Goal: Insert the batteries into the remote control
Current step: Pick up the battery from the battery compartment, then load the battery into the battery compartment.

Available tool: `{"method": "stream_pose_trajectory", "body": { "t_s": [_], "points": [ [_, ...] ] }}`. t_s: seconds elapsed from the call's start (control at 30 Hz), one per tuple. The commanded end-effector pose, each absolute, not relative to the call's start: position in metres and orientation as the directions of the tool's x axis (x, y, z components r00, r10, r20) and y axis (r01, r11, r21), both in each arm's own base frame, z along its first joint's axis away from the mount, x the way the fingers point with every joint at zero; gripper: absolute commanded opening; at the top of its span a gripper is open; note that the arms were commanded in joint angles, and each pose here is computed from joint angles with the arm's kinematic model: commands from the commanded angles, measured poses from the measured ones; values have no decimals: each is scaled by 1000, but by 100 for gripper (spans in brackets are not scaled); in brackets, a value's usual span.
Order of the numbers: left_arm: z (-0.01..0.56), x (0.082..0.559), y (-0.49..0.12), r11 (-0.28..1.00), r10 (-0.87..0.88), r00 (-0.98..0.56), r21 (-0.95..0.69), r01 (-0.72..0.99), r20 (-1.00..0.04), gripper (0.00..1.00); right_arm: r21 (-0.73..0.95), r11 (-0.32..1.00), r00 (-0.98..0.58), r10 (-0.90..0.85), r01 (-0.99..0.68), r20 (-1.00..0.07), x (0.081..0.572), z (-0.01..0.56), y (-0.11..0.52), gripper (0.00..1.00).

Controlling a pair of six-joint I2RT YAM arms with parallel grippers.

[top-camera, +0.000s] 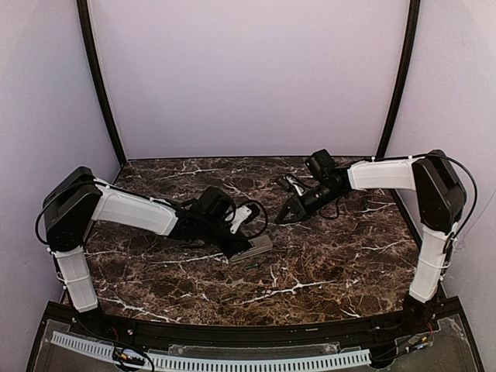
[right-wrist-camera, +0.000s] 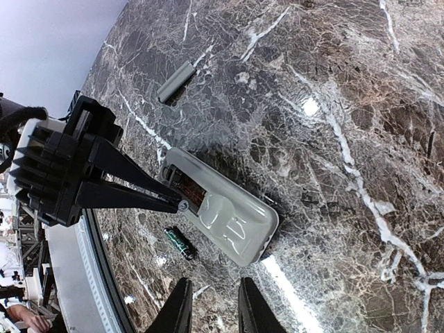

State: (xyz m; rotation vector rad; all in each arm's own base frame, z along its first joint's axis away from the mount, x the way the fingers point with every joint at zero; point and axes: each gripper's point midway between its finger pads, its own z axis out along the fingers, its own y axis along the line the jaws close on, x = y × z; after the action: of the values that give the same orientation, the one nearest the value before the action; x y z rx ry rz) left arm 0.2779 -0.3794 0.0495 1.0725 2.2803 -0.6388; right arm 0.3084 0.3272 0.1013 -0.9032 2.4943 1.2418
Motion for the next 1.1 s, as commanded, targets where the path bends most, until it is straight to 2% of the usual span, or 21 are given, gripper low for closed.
{"method": "stream_pose_trajectory", "body": {
  "t_s": [0.0, 0.27, 1.07],
  "points": [
    [75, 291, -380, 580, 463, -512, -191, 792, -723, 5, 652, 440, -783, -426, -617, -453, 310, 103, 327, 22],
    [87, 297, -384, 572, 454, -486, -174, 802, -747, 4, 655, 438, -783, -428, -616, -450, 311, 102, 329, 21],
    [69, 286, -386, 496, 423, -445, -209, 843, -790, 4, 662, 441, -789, -435, -606, -434, 309, 96, 327, 21]
  ]
}}
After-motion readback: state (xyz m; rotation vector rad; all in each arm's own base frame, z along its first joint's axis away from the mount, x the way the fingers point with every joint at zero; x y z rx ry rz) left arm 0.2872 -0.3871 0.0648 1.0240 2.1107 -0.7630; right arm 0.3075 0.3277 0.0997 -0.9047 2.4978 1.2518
